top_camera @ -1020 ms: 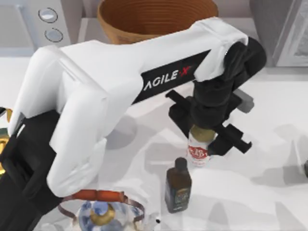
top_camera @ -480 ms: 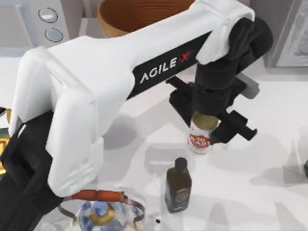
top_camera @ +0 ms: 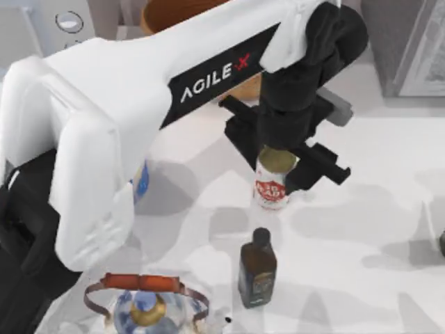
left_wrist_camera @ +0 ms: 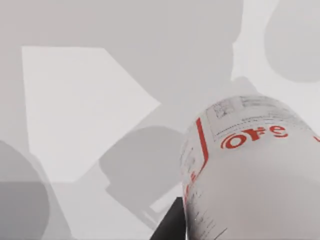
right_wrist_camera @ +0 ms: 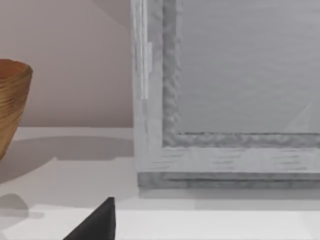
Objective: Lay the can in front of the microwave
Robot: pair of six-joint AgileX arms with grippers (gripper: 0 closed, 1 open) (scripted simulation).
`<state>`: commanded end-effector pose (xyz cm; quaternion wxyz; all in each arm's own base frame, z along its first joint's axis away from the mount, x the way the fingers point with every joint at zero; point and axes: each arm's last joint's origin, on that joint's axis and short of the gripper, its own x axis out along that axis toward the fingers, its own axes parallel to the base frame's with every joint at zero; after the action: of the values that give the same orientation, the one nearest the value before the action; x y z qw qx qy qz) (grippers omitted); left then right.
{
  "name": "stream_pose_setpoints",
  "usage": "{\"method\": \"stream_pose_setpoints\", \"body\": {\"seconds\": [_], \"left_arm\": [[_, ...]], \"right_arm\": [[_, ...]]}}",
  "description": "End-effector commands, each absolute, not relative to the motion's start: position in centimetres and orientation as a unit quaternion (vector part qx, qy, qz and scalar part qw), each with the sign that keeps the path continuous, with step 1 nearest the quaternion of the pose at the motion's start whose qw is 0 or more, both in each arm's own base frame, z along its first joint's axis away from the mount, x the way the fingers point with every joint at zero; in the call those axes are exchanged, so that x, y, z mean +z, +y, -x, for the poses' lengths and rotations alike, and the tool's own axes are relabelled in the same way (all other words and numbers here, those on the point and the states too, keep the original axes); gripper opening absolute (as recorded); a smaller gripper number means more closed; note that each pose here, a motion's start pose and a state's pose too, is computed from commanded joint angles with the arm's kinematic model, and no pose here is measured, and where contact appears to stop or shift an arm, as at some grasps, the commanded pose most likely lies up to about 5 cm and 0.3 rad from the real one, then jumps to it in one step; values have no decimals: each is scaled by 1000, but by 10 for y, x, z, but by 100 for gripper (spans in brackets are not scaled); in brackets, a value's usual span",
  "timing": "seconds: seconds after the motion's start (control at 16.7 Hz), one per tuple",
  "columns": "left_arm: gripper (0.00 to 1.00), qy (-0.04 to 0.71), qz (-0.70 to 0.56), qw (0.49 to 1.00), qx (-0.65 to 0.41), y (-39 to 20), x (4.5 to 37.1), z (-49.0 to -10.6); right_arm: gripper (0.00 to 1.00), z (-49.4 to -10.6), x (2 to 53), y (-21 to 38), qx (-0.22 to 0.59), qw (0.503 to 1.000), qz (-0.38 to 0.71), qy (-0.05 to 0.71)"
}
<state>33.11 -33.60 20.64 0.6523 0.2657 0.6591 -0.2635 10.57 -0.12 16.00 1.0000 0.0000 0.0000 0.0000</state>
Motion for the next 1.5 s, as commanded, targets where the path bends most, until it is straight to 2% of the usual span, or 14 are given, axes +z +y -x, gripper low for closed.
{"method": "stream_pose_setpoints", "body": {"seconds": [0.24,0.48,0.66,0.9,1.14,1.5], "left_arm": [[0,664,-207,683,-223,-247,244,-385],[0,651,-125,733,-154,-108,277,-432],[0,657,-72,745,-91,4,270,-447],[0,688,-23,725,-26,125,232,-436],[0,707,-9,707,-6,173,207,-423],[0,708,-11,706,-5,173,204,-423]], "right_arm": [[100,-106,160,-1,0,1000,0,0],[100,-106,160,-1,0,1000,0,0],[100,-106,160,-1,0,1000,0,0],[100,-106,160,-1,0,1000,0,0],[100,-106,160,-1,0,1000,0,0],[100,-106,160,-1,0,1000,0,0]]}}
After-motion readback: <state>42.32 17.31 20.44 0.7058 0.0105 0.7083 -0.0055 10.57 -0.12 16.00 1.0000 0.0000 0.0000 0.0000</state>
